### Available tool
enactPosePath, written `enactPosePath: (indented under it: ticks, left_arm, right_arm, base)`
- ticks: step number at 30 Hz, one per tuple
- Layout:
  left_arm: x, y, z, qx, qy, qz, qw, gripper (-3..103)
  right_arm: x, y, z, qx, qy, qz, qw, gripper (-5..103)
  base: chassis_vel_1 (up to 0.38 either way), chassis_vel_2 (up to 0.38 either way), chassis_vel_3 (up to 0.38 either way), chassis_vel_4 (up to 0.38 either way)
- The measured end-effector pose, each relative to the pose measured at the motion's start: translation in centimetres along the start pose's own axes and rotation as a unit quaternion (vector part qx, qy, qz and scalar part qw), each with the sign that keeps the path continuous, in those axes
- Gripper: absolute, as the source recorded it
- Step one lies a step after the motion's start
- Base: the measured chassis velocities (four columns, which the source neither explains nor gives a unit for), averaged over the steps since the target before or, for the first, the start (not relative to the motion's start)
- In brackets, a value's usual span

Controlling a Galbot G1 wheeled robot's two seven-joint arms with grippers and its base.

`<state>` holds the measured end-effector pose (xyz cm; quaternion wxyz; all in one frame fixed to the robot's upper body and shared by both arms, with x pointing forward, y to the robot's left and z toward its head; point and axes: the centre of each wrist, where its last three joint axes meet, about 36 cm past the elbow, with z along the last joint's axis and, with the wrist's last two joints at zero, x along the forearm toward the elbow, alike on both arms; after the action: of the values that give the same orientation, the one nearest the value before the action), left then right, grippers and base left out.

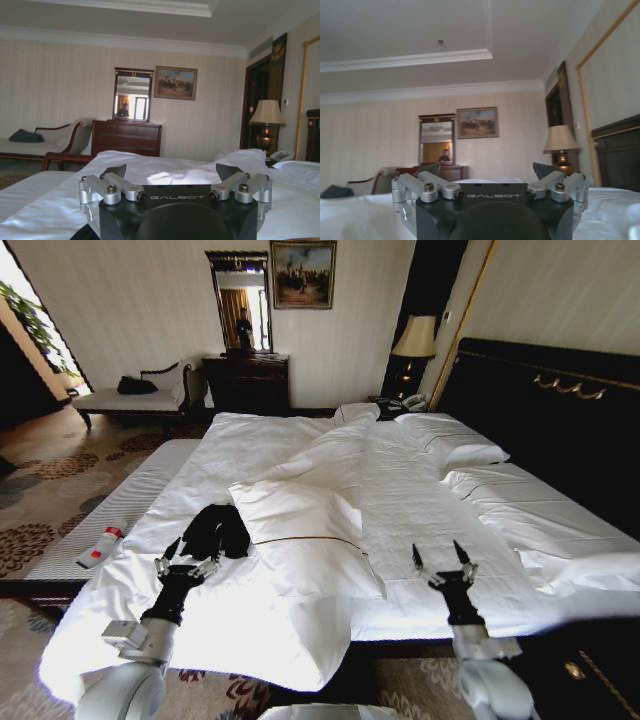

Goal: Fold the clothes on the bed.

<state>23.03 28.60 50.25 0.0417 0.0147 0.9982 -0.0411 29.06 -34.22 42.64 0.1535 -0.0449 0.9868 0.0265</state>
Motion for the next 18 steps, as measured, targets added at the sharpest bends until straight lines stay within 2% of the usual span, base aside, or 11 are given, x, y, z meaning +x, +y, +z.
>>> enactPosePath:
  ticks: [2,5,6,7,8,9,10,11,12,17,18]
  left_arm:
    - [1.1,-0.1,-0.9,0.002,-0.003,-0.005,1.0000,100]
    - [1.9,-0.4,-1.2,0.010,-0.004,-0.022,0.9997,100]
    - [1.9,-0.4,-1.2,0.010,-0.004,-0.022,0.9997,100]
    - [2.1,-0.4,-1.2,0.011,-0.002,-0.028,0.9995,100]
    - [2.5,-0.5,-1.1,0.010,0.001,-0.038,0.9992,100]
    - [2.6,-0.4,-1.0,0.010,0.003,-0.044,0.9990,100]
    - [2.7,-0.4,-1.0,0.009,0.003,-0.047,0.9989,100]
    - [2.7,-0.4,-1.0,0.009,0.003,-0.047,0.9989,100]
    - [2.9,-0.2,-1.1,0.006,0.005,-0.055,0.9985,100]
    - [3.5,0.2,-1.0,0.000,0.015,-0.069,0.9975,100]
    - [3.5,0.2,-1.0,0.000,0.015,-0.069,0.9975,100]
  right_arm:
    - [-2.5,-1.1,-2.1,-0.018,0.006,-0.020,1.000,100]
    - [-5.2,-1.2,-4.6,-0.097,0.023,-0.020,0.995,100]
    - [-5.2,-1.2,-4.6,-0.097,0.023,-0.020,0.995,100]
    - [-6.1,-1.0,-5.3,-0.127,0.030,-0.021,0.991,100]
    - [-7.7,-0.6,-6.1,-0.177,0.043,-0.027,0.983,100]
    - [-8.6,-0.3,-6.4,-0.210,0.054,-0.030,0.976,100]
    - [-9.1,-0.2,-6.5,-0.232,0.063,-0.031,0.970,100]
    - [-9.1,-0.2,-6.5,-0.232,0.063,-0.031,0.970,100]
    - [-10.5,0.3,-6.6,-0.290,0.094,-0.031,0.952,100]
    - [-13.5,1.1,-4.7,-0.360,0.156,-0.034,0.919,100]
    - [-13.5,1.1,-4.7,-0.360,0.156,-0.034,0.919,100]
  base:
    - [0.000,0.000,0.000,0.000]
    - [0.000,0.000,0.000,0.000]
    - [0.000,0.000,0.000,0.000]
    - [0.000,0.000,0.000,0.000]
    - [0.000,0.000,0.000,0.000]
    - [0.000,0.000,0.000,0.000]
    - [0.000,0.000,0.000,0.000]
    - [0.000,0.000,0.000,0.000]
    - [0.000,0.000,0.000,0.000]
    - [0.000,0.000,0.000,0.000]
    - [0.000,0.000,0.000,0.000]
